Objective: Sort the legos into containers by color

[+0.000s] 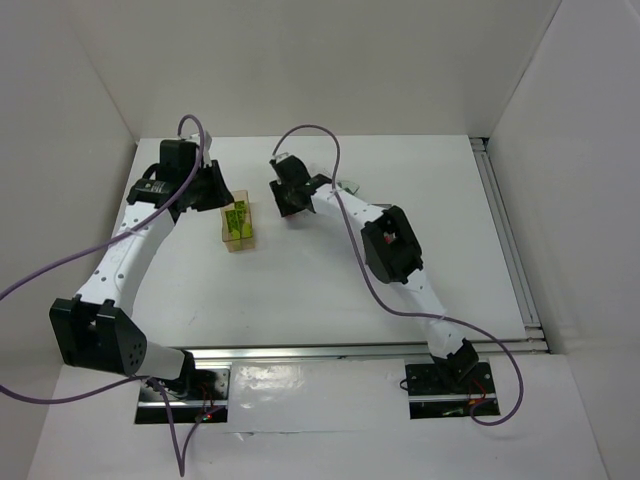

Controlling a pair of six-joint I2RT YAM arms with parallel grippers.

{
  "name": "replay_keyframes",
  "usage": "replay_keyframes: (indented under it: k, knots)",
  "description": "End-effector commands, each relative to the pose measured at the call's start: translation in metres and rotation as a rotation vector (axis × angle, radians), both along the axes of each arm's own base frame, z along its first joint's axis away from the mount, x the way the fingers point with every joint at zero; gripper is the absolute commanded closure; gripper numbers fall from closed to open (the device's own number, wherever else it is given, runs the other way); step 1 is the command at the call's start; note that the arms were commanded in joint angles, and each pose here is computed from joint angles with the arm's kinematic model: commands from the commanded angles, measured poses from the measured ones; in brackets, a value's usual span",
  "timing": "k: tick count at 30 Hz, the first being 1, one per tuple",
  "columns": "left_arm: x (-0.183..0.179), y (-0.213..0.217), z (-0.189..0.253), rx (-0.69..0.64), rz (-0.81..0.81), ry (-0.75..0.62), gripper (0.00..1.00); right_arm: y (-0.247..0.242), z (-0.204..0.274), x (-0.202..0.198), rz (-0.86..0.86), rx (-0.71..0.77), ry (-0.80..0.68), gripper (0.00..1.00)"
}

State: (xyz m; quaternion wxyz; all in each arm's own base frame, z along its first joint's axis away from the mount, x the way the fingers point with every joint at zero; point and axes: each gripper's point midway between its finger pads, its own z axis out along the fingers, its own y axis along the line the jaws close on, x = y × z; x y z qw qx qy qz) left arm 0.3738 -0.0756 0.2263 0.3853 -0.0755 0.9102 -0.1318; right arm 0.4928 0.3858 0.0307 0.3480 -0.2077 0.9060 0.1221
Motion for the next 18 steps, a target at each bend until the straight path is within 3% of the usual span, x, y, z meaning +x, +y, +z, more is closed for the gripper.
replay_keyframes:
  k: [1,4,12,13,14,16,17,18]
  knots:
    - [0.003,-0.003,-0.001,-0.022,-0.005,-0.008,0.62,0.013,0.010,-0.006,0.011,-0.036,-0.067,0.61]
    - [0.003,-0.004,-0.001,-0.028,-0.012,-0.008,0.63,0.010,0.025,-0.016,-0.030,-0.057,-0.100,0.74]
    - [0.001,-0.007,0.003,-0.041,-0.025,-0.015,0.63,-0.013,0.099,-0.041,-0.129,0.007,-0.162,0.80]
    - [0.000,-0.007,0.006,-0.042,-0.026,-0.024,0.63,-0.029,0.086,-0.050,-0.159,-0.034,-0.152,0.80]
    - [0.000,-0.007,0.006,-0.042,-0.026,-0.024,0.63,-0.039,0.116,-0.057,-0.181,0.002,-0.191,0.80]
    - [-0.002,-0.009,0.003,-0.048,-0.034,-0.015,0.63,-0.068,0.124,-0.061,-0.257,0.015,-0.199,0.80]
    - [0.000,-0.009,0.004,-0.049,-0.034,-0.023,0.63,-0.091,0.106,-0.072,-0.297,-0.026,-0.175,0.80]
    - [0.000,-0.009,0.004,-0.049,-0.034,-0.024,0.63,-0.114,0.128,-0.072,-0.352,0.005,-0.200,0.80]
